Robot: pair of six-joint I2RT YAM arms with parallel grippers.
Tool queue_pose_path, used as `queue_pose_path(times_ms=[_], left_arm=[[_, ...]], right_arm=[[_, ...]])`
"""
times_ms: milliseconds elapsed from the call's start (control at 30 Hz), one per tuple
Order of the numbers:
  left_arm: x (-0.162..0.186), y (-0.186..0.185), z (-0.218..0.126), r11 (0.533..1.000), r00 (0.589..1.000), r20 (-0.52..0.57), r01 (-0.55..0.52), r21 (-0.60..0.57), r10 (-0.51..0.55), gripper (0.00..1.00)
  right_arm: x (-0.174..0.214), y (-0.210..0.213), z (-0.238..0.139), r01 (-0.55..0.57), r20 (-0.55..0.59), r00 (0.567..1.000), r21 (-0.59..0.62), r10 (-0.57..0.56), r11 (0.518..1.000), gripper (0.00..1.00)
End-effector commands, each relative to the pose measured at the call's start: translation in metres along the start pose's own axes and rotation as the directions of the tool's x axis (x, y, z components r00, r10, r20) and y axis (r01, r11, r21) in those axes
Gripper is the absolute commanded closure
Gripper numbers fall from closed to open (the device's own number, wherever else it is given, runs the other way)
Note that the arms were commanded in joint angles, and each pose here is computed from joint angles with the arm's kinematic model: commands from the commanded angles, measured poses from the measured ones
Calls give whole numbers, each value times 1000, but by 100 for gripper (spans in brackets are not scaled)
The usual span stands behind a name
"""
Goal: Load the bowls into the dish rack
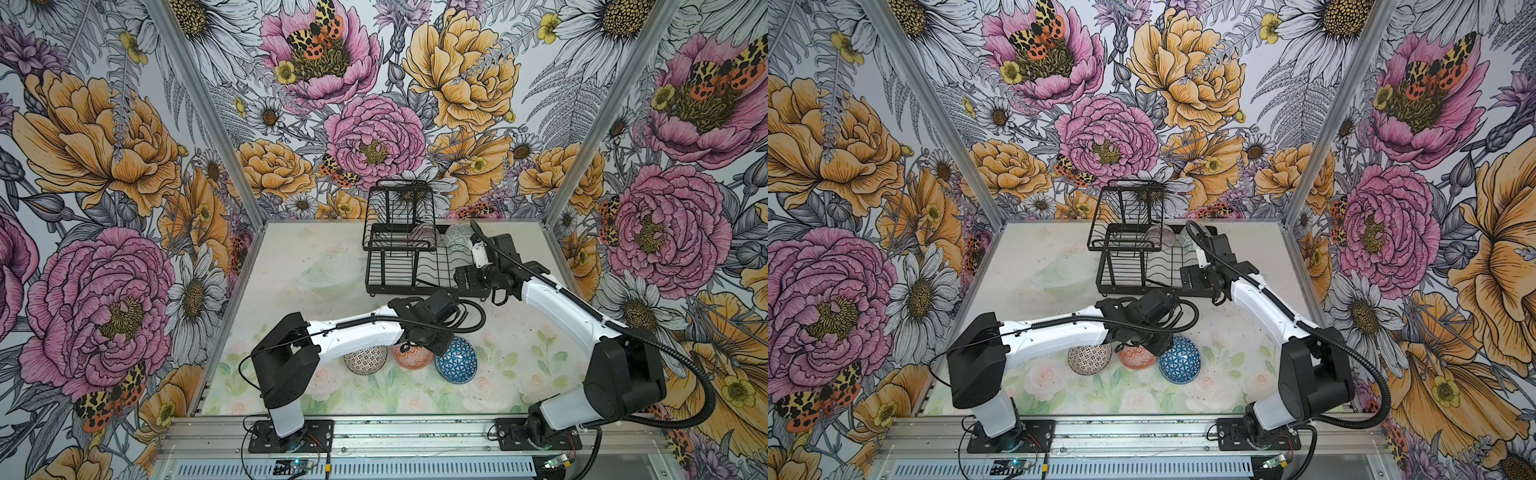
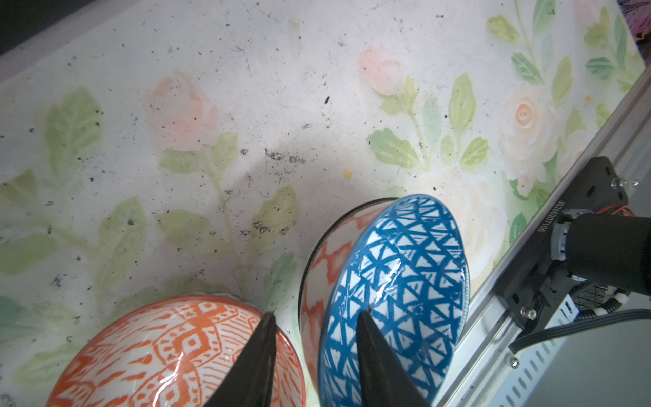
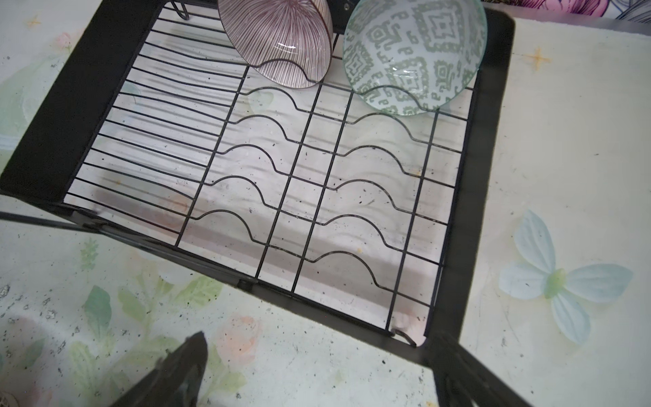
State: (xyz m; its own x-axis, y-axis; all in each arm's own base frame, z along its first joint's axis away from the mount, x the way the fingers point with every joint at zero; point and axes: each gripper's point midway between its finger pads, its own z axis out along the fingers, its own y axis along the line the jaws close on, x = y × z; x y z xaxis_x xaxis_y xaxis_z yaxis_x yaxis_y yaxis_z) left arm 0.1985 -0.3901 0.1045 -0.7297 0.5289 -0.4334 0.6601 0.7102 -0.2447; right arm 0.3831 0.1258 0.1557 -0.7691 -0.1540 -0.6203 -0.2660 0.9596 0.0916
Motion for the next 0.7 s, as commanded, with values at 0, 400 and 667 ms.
queue_pose_path(times_ms=[0,400,667], left_arm=[[-8,-13,0,1000,1000,16,-8,30,8,62],[-6,-6,2,1000,1000,1,-7,-13,7,80],[-8,-3,-2,999,1000,5,-17,-33,17,90]], right_arm=[[-9,0,-10,-15,49,999,-9,16,1000,1],[-8,-2,-12,-21,53,998,-10,21,1000,1],[-10,-2,-14,-20,61,998,-10,20,1000,0]])
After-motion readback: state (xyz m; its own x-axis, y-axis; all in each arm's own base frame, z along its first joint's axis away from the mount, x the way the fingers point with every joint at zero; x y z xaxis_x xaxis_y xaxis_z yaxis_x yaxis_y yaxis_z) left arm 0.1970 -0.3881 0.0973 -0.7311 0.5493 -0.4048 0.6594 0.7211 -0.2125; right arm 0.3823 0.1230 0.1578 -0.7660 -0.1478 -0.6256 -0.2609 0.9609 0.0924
